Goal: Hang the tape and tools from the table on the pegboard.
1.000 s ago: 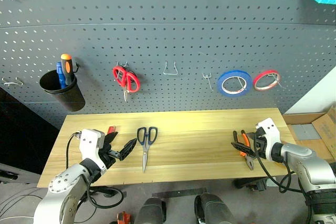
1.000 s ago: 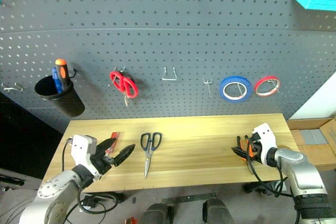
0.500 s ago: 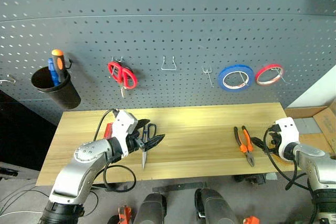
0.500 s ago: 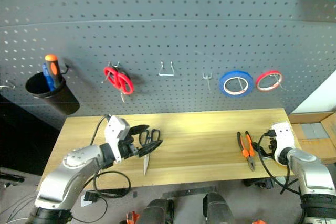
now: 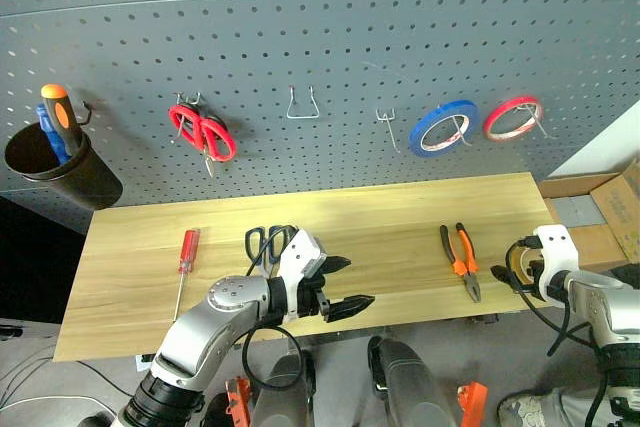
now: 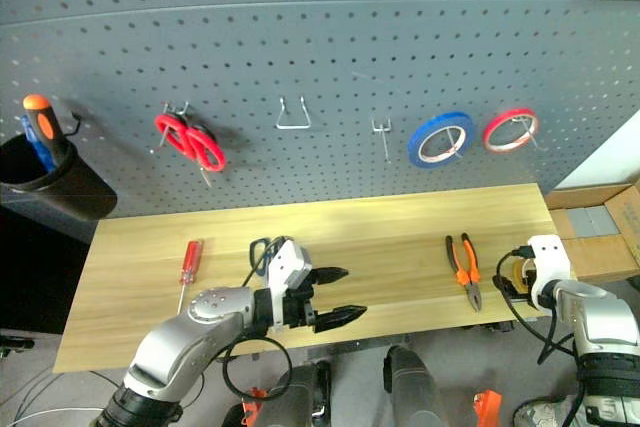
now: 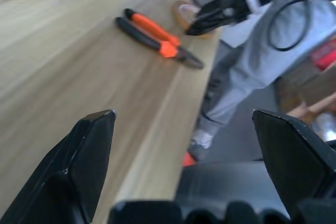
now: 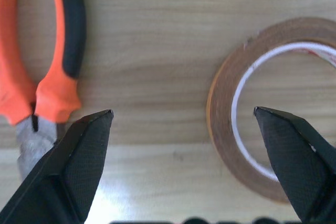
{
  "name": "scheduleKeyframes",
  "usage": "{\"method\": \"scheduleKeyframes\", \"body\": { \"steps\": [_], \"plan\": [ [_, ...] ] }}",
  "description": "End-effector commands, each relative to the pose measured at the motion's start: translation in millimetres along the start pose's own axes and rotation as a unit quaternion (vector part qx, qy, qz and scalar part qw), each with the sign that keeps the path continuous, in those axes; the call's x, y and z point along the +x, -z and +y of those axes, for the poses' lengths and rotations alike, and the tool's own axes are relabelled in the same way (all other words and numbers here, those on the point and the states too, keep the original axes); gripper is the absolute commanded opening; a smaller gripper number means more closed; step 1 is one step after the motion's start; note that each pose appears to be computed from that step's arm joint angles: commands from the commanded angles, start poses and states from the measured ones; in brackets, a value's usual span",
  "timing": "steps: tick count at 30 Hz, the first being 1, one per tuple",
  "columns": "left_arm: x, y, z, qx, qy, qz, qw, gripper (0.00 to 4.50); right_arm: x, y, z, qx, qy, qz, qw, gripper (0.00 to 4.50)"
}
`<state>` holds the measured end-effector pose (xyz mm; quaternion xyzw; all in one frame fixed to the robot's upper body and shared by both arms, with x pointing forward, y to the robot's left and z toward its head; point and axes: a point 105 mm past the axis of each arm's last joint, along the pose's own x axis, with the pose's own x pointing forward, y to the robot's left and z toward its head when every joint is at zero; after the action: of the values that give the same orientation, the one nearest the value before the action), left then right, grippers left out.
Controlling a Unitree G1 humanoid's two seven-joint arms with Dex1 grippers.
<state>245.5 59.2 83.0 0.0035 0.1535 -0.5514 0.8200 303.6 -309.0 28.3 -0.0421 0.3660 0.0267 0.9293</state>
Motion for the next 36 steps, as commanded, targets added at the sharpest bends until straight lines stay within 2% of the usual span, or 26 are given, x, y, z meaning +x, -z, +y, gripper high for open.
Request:
{"method": "scheduleKeyframes", "body": {
  "steps": [1, 8, 10, 12, 14, 17, 20, 31, 36],
  "plan": [
    [-6, -3, -13, 0.000, 0.008, -0.005, 1.000, 4.43, 0, -2, -7, 0.010, 0.018, 0.001, 1.000, 4.50],
    [-14, -4, -15, -0.002, -0.006, -0.001, 1.000, 4.43, 3, -5, -2, 0.078, 0.042, 0.023, 0.996, 4.50],
    [-15, -4, -15, -0.002, -0.007, -0.001, 1.000, 4.43, 6, -1, 0, 0.079, 0.059, 0.052, 0.994, 4.50],
    [-14, -4, -16, -0.001, -0.008, 0.000, 1.000, 4.43, 8, 11, 11, 0.070, 0.034, 0.111, 0.991, 4.50],
    [-14, -5, -16, 0.000, -0.010, 0.000, 1.000, 4.43, 9, 15, 16, 0.087, 0.024, 0.134, 0.987, 4.50],
    [-16, -8, -12, 0.006, -0.021, -0.002, 1.000, 4.43, 9, 4, 9, 0.126, 0.031, 0.095, 0.987, 4.50],
    [-21, -9, -8, 0.009, -0.033, -0.002, 0.999, 4.50, 8, 0, 5, 0.136, 0.040, 0.084, 0.986, 3.86],
    [-27, -10, -2, 0.017, -0.050, -0.002, 0.999, 4.50, 4, -2, 3, 0.156, 0.053, 0.073, 0.984, 0.12],
    [-25, -18, 4, 0.034, -0.044, -0.008, 0.998, 4.50, 0, -14, -6, 0.147, 0.077, 0.039, 0.985, 0.08]
  ]
}}
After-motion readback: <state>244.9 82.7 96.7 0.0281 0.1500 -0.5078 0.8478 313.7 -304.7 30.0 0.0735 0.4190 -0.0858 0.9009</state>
